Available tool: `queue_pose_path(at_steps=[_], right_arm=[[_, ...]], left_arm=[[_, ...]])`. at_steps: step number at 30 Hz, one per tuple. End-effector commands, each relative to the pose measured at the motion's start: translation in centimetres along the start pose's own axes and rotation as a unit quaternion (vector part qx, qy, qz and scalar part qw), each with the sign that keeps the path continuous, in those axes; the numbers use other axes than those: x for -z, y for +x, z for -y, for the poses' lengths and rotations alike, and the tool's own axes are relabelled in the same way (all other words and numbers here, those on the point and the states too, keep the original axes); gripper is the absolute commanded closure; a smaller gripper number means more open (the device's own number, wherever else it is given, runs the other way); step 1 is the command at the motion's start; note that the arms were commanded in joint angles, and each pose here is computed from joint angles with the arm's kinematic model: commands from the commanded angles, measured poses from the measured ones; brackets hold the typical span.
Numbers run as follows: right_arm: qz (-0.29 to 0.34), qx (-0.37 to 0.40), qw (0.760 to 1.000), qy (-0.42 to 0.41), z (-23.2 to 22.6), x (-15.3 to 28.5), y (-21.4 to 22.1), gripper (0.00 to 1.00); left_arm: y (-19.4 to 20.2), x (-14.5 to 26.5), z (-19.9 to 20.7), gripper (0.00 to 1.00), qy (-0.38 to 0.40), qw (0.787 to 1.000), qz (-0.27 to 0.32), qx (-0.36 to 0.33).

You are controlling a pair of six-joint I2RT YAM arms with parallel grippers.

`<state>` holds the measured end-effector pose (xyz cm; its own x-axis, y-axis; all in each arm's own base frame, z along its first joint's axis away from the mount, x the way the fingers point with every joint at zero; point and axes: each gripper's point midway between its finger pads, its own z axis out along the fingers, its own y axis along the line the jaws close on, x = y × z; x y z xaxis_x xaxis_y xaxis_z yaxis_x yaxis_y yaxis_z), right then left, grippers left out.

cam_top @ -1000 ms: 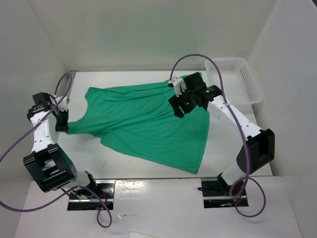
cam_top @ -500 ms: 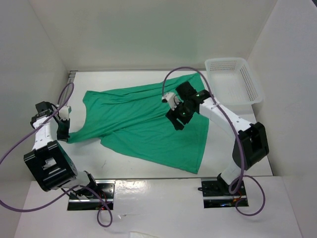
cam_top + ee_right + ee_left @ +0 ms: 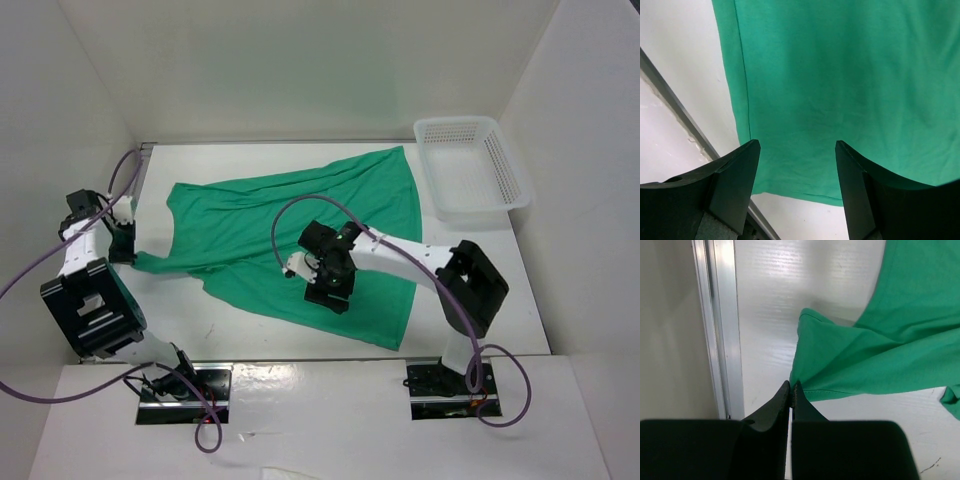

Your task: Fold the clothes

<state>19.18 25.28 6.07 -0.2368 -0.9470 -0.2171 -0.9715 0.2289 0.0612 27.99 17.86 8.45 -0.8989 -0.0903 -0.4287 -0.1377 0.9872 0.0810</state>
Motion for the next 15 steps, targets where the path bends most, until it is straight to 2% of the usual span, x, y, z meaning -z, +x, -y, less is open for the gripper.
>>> queue_pose_path(at_steps=[1, 8, 15], right_arm=[[-0.033, 0.022, 0.999, -0.006, -1.2, -1.8, 0.8, 0.3], [-0.093, 0.029, 0.995, -0.002, -1.6, -4.4, 4.0, 0.33], [-0.092, 0.05, 0.994, -0.03, -4.1, -4.4, 4.2, 0.33]], left_arm=[[-2.0, -0.4, -0.6, 1.0, 0.0, 1.0, 0.025, 0.017], [-2.5, -1.0, -0.8, 1.0, 0.003, 0.999, 0.029, 0.016], [-2.3, -1.2, -0.7, 1.0, 0.005, 1.0, 0.025, 0.017]])
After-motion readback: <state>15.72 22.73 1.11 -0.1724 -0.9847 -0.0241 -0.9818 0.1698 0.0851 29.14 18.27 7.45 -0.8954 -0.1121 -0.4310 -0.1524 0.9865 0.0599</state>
